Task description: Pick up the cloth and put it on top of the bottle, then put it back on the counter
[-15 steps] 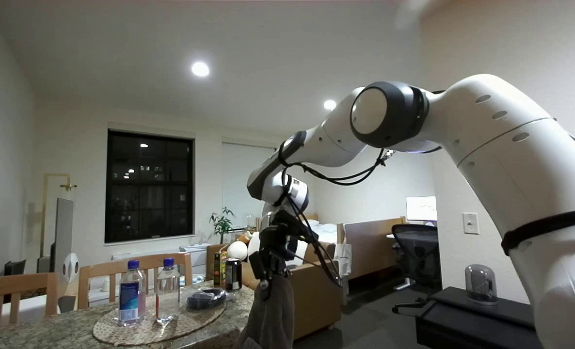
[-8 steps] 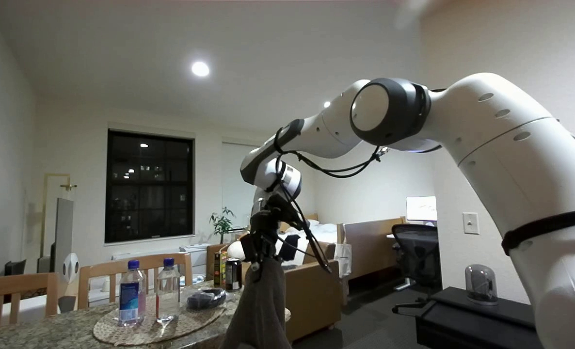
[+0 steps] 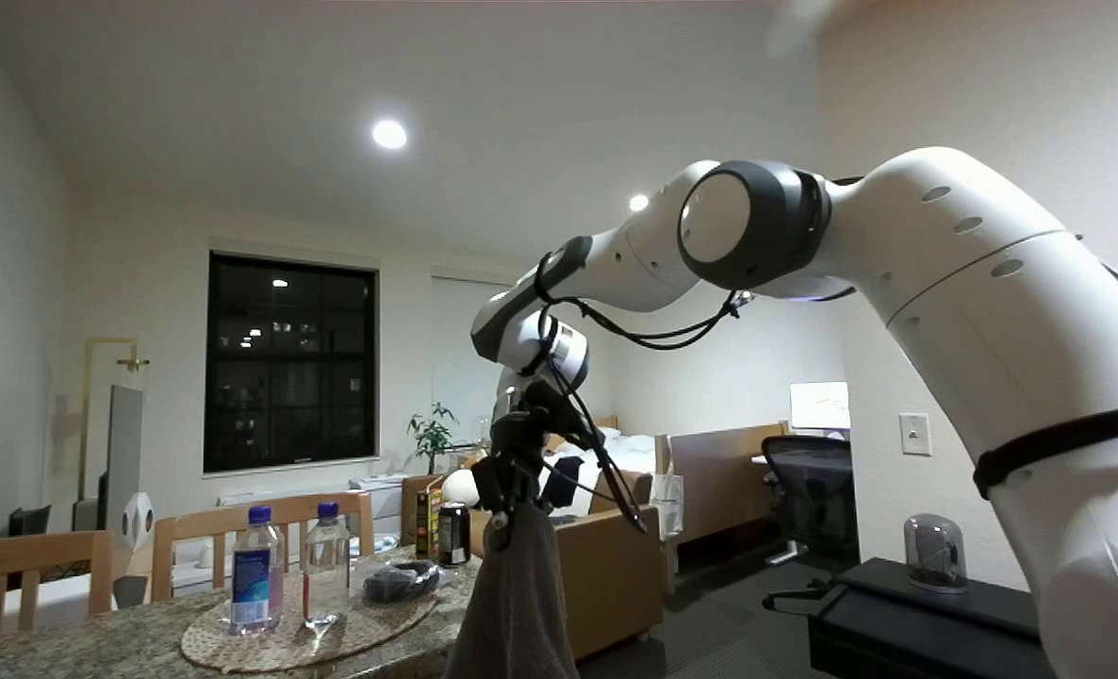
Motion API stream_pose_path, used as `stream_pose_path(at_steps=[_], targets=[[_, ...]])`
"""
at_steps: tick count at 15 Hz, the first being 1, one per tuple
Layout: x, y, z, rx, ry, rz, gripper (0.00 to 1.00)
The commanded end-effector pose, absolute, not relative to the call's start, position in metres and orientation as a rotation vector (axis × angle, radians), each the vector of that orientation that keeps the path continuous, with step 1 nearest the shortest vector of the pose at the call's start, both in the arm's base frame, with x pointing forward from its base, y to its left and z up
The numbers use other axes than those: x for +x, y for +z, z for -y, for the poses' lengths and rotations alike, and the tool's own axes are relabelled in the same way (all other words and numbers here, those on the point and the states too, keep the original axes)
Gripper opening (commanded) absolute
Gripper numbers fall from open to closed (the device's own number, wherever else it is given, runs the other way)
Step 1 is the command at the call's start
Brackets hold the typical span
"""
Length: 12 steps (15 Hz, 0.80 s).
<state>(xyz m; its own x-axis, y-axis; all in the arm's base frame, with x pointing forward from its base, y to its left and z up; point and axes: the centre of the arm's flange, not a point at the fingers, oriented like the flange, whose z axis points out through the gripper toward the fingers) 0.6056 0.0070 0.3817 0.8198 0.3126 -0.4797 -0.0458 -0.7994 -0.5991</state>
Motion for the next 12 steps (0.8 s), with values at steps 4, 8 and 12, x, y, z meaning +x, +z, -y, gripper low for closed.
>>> stream_pose_path(at_steps=[4, 8, 12], targets=[[0.648, 0.301, 0.006, -2.391, 0.755, 0.025, 0.09], [0.672, 0.236, 0.021, -2.428, 0.778, -0.194, 0.09], [0.685, 0.196, 0.048, -2.442, 0.806, -0.408, 0.09]])
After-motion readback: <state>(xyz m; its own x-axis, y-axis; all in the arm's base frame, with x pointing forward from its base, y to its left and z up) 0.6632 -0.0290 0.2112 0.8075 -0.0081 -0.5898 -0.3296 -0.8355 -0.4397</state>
